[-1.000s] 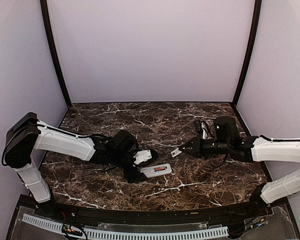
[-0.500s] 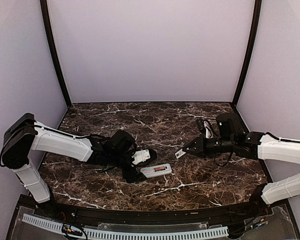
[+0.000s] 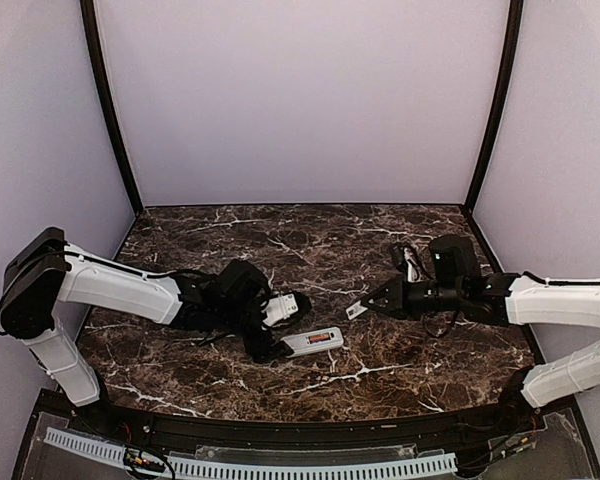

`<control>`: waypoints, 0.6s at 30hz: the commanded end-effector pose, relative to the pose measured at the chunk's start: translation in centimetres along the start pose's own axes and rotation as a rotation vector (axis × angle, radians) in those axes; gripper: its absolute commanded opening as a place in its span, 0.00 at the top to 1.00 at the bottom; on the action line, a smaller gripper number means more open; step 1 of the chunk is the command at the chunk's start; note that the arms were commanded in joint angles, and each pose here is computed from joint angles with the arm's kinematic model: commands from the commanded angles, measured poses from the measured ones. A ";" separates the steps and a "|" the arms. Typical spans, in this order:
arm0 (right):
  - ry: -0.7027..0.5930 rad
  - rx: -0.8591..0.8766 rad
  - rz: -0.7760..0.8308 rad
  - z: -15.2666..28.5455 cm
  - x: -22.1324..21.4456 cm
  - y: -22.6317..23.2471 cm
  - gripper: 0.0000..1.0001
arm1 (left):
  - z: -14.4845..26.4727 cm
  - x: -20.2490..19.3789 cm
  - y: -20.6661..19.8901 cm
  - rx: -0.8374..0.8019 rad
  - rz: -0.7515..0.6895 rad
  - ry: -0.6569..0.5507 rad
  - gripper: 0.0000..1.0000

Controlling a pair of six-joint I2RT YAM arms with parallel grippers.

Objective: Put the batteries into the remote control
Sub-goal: Hold the remote control without the battery cover at the center of the board.

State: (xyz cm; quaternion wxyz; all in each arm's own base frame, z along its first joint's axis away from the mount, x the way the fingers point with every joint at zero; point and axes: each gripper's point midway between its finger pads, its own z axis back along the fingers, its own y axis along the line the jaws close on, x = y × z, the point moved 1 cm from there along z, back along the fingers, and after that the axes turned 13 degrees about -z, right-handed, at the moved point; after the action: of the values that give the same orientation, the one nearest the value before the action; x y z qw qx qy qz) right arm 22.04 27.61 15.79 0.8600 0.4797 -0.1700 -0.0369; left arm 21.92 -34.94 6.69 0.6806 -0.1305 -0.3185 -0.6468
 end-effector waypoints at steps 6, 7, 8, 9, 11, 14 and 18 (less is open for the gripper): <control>-0.037 0.056 -0.023 -3.8 0.9 -0.4 1.00 | 0.1 -1.9 -0.1 -0.015 -0.054 -0.016 0.15; -0.032 0.054 -0.019 -4.5 0.8 -0.4 1.00 | 0.2 -1.8 0.2 -0.010 -0.042 -0.023 0.15; -0.028 0.056 -0.020 -5.0 0.8 -0.4 1.00 | 0.3 -1.9 0.7 -0.003 -0.029 -0.026 0.15; -0.027 0.067 -0.020 -5.5 0.8 -0.2 1.00 | 0.4 -1.9 0.7 -0.009 -0.025 -0.033 0.15; -0.024 0.092 -0.016 -6.1 0.8 0.3 1.00 | 0.6 -1.7 0.7 -0.016 -0.031 -0.043 0.15; -0.013 0.095 0.007 -6.8 0.9 0.5 1.00 | -0.1 -2.3 0.1 -0.057 -0.028 -0.029 0.15; 0.028 0.061 0.057 -7.5 0.8 0.4 1.00 | -1.4 -2.4 -1.1 -0.149 -0.005 -0.015 0.15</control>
State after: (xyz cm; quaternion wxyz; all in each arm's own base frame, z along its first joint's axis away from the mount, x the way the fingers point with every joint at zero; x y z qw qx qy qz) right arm 24.36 32.25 10.71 0.8606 0.4850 -0.1501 -0.0405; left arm 22.53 -33.25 4.89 0.6710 -0.1504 -0.3078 -0.6576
